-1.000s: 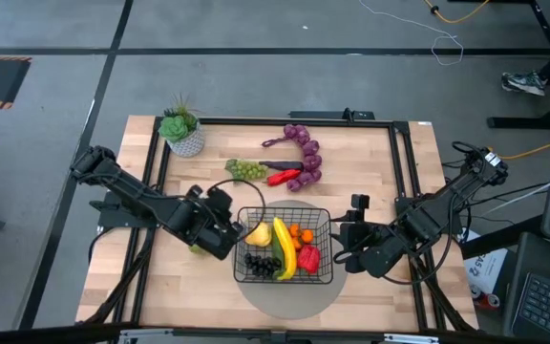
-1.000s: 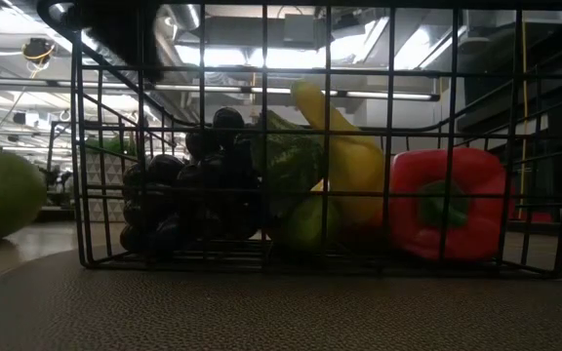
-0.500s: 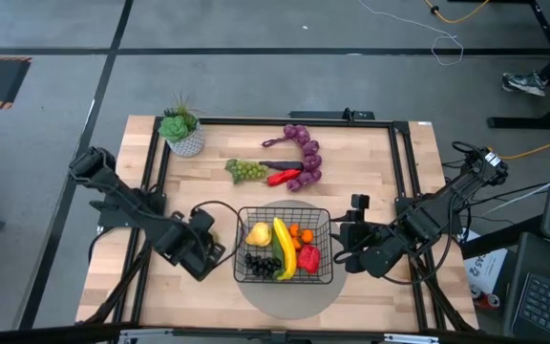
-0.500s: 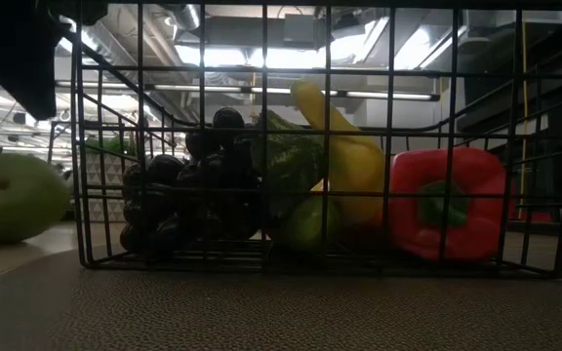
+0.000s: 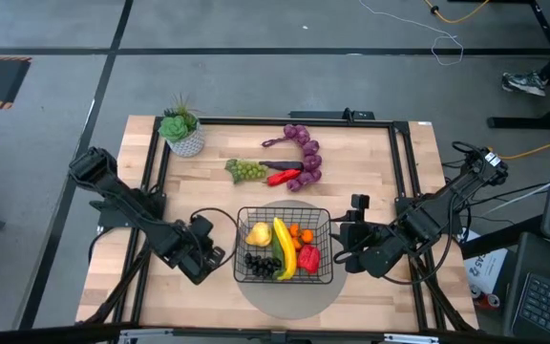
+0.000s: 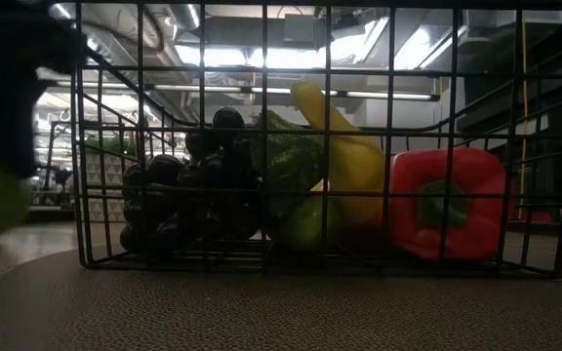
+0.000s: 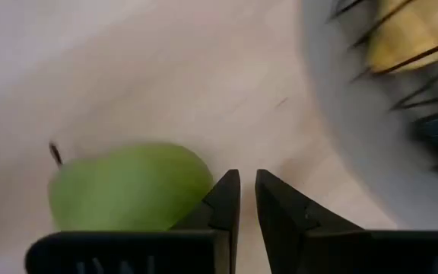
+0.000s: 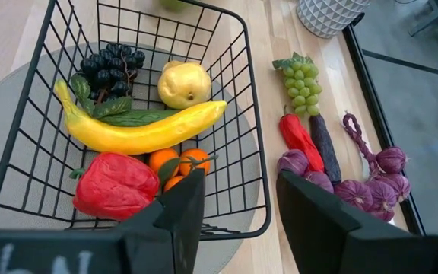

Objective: Build produce basket
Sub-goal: Put the green pear into the wire basket

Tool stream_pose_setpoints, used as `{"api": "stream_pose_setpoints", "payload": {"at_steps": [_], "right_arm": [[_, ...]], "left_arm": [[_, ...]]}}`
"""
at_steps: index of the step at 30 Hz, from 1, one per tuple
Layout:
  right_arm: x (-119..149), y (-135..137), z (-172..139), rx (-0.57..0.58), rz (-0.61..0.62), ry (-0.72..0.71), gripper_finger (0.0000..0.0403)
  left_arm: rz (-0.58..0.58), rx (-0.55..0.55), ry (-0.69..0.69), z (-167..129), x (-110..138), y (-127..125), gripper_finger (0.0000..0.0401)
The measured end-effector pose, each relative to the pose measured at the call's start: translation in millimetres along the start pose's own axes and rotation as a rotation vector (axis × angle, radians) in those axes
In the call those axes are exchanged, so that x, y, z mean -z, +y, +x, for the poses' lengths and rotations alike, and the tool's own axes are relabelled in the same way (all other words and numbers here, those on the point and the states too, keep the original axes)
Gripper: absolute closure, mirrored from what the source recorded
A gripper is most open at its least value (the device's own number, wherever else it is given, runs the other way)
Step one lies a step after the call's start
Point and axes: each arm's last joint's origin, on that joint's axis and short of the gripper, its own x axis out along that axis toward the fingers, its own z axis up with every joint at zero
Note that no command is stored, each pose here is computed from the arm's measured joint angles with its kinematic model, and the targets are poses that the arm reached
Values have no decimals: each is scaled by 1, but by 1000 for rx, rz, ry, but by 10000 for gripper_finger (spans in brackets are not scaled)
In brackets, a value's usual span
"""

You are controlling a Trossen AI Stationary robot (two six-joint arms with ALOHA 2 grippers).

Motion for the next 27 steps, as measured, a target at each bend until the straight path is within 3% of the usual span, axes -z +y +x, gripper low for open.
{"api": "stream_pose_setpoints", "payload": {"at_steps": [9,14,19,27], "right_arm": [[0,0,0,0,4,0,238],[0,0,0,0,31,0,237],[0,0,0,-1,56,0,237],[0,0,0,-1,56,0,237]], "left_arm": [[-130,-58,230,-2,11,3,362],[-196,-181,337,-6,19,13,362],[-261,-378,307,-14,24,31,362],[-194,-594,209,-21,16,52,362]]}}
